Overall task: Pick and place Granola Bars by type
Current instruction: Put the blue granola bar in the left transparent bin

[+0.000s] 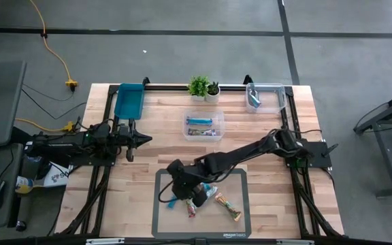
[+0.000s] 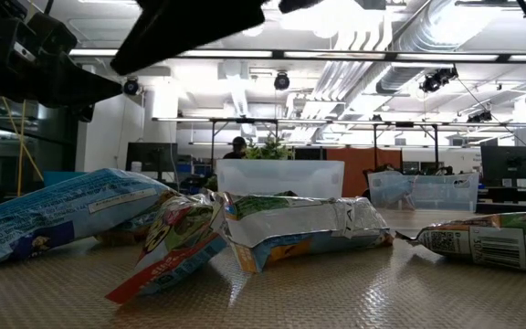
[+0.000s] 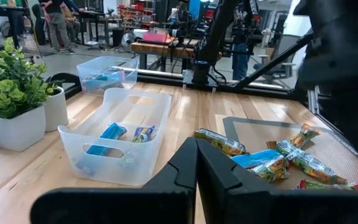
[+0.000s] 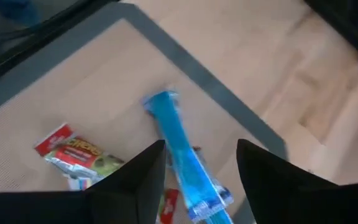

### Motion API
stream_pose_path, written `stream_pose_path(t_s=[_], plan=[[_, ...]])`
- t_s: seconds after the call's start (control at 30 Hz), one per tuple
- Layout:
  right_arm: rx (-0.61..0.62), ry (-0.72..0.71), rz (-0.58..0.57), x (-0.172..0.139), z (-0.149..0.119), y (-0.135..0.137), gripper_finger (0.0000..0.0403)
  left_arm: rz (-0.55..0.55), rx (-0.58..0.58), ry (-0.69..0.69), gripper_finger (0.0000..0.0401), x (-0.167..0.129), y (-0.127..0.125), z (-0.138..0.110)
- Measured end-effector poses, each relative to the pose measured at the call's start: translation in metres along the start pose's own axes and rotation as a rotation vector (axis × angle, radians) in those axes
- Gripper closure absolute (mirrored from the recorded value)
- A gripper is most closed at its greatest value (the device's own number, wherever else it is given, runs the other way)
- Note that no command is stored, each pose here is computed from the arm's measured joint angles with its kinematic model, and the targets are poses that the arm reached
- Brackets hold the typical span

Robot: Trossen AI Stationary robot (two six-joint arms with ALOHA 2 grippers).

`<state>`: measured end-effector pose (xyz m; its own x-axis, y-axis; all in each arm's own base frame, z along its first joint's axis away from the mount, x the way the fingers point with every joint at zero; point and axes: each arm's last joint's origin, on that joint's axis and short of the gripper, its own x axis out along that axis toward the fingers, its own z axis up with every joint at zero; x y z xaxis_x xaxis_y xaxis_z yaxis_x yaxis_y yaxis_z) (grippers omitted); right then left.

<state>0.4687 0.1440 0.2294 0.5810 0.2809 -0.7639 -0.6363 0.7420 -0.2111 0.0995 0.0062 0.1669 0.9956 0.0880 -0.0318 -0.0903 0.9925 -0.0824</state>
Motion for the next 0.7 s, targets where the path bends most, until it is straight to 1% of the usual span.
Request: stream_pose_path(t_s=[0.07, 0.23, 0.37, 0.5, 0.7], plan=[[-0.065, 0.006, 0.041, 0.007, -0.002, 0.004, 0.0218, 0.000, 0.000, 0.000, 0.0400, 0.000, 0.000, 0.000], [-0.247, 0.005, 0.095, 0.014, -0.002, 0.017, 0.0211, 0.000, 0.000, 0.000, 0.0400, 0.000, 0.000, 0.000], [-0.347, 0.013, 0.123, 0.017, -0.001, 0.026, 0.0207, 0.000, 0.000, 0.000, 0.0400, 0.000, 0.000, 0.000], [-0.414, -0.008, 0.128, 0.017, 0.001, 0.027, 0.0204, 0.001, 0.000, 0.000, 0.0400, 0.000, 0.000, 0.000], [-0.428, -0.056, 0.136, 0.024, 0.002, 0.027, 0.0198, 0.000, 0.000, 0.000, 0.0400, 0.000, 0.000, 0.000]])
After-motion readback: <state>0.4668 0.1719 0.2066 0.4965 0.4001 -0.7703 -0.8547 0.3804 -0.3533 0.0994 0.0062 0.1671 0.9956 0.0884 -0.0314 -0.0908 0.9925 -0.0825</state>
